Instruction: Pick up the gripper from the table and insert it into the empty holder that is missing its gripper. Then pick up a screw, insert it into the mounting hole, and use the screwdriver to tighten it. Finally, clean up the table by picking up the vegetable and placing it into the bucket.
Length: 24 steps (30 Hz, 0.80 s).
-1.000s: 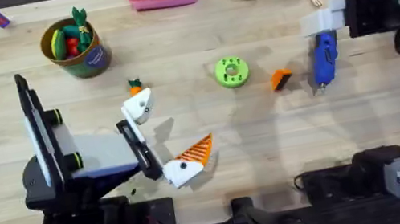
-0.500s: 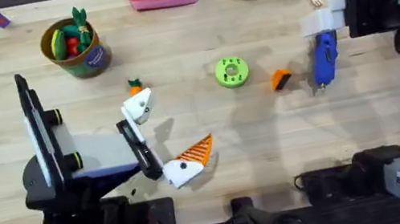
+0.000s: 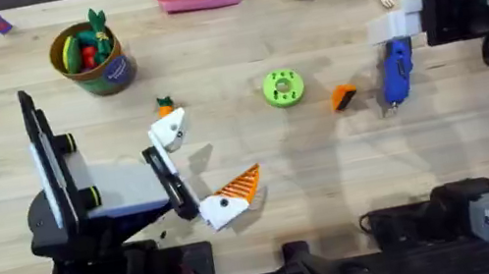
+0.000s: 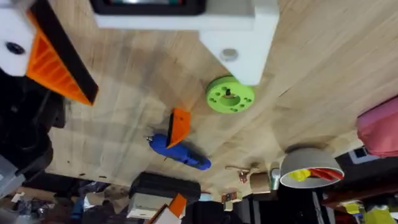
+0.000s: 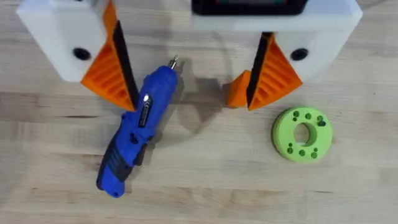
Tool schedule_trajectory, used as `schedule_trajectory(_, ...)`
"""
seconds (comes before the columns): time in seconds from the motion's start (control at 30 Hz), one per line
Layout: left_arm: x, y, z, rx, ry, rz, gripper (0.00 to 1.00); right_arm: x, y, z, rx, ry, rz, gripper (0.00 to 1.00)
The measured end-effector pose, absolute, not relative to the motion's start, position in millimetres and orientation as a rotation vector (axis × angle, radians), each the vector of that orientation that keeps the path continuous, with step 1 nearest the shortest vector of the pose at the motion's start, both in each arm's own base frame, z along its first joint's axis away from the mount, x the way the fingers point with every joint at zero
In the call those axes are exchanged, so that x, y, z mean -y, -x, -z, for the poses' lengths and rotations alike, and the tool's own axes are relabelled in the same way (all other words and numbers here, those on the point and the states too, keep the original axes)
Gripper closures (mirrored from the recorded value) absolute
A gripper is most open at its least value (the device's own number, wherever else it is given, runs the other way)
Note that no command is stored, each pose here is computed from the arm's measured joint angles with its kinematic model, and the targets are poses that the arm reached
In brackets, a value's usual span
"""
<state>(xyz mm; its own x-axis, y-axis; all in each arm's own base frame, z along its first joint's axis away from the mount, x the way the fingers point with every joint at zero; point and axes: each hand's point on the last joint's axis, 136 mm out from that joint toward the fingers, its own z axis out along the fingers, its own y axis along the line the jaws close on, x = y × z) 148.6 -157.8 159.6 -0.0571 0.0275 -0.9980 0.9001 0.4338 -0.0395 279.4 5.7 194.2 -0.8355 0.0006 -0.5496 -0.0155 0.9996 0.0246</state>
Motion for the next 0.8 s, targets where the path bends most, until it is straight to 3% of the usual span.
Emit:
schedule_trajectory(0.23,158,-149,-160,-1.453,-0.875,0.887,0.016,-8,-277,-193,-2.571,-0.003,-0.057,0.008)
schedule_trajectory(0.43,158,-149,-160,-1.453,-0.875,0.887,0.015,-23,-254,-181,-2.677,-0.022,-0.134,0.01)
schedule_trajectory(0.67,158,-149,-160,-1.453,-0.875,0.887,0.015,-32,-219,-161,-2.859,-0.28,-0.113,0.01)
schedule_trajectory(0.8,158,-149,-160,-1.453,-0.875,0.887,0.015,-46,-222,-158,-2.925,-0.313,-0.093,0.01)
